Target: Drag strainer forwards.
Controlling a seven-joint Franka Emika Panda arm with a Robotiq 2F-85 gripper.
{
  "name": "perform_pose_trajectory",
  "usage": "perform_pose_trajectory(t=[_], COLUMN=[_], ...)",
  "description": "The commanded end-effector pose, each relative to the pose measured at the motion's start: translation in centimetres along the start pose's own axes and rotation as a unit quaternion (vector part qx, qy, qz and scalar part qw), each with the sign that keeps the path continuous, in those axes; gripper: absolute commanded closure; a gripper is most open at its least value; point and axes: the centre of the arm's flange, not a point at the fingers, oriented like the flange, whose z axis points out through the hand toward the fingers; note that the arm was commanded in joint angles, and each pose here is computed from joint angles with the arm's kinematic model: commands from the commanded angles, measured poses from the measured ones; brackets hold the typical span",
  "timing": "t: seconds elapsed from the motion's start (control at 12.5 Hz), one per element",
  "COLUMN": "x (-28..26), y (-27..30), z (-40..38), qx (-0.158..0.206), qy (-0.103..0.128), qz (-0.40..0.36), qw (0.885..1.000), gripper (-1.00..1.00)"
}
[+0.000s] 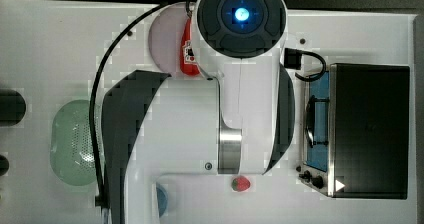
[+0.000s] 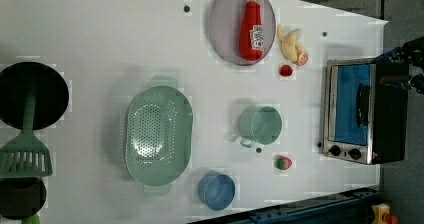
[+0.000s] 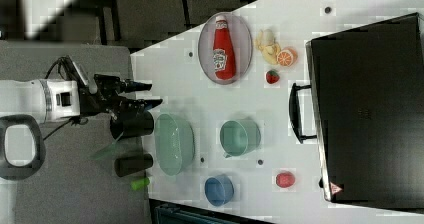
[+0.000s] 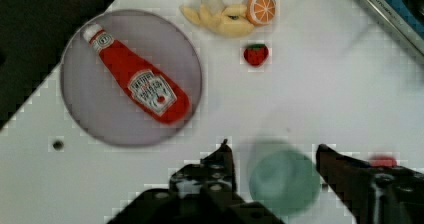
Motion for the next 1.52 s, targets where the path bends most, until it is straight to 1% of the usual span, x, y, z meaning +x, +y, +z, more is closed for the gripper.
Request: perform_pose_trajectory(t=[0.08, 0.24, 0.56, 0.72, 0.88, 1.04, 1.2, 1.52], x=[-6.4, -7.1, -12.3, -15.7, -19.1, -22.4, -25.6, -30.2], y=[8.7, 7.8, 2.2, -1.2, -4.8, -8.2, -10.8, -14.1], z=[-2.9, -2.6, 0.6, 3.0, 5.9, 9.7, 13.7, 20.5], qx=[-0.014, -0.014, -0.047, -0.063, -0.065, -0.055, -0.055, -0.049], qy=[-0.031, -0.034, -0.043, -0.043, -0.038, -0.039, -0.052, -0.091], qz=[0.037, 0.028, -0.038, -0.039, -0.012, 0.038, 0.088, 0.159], qw=[0.999, 0.999, 0.997, 0.996, 0.997, 0.997, 0.993, 0.982], gripper=[-0.58, -0.99, -1.0, -1.0, -1.0, -1.0, -1.0, -1.0])
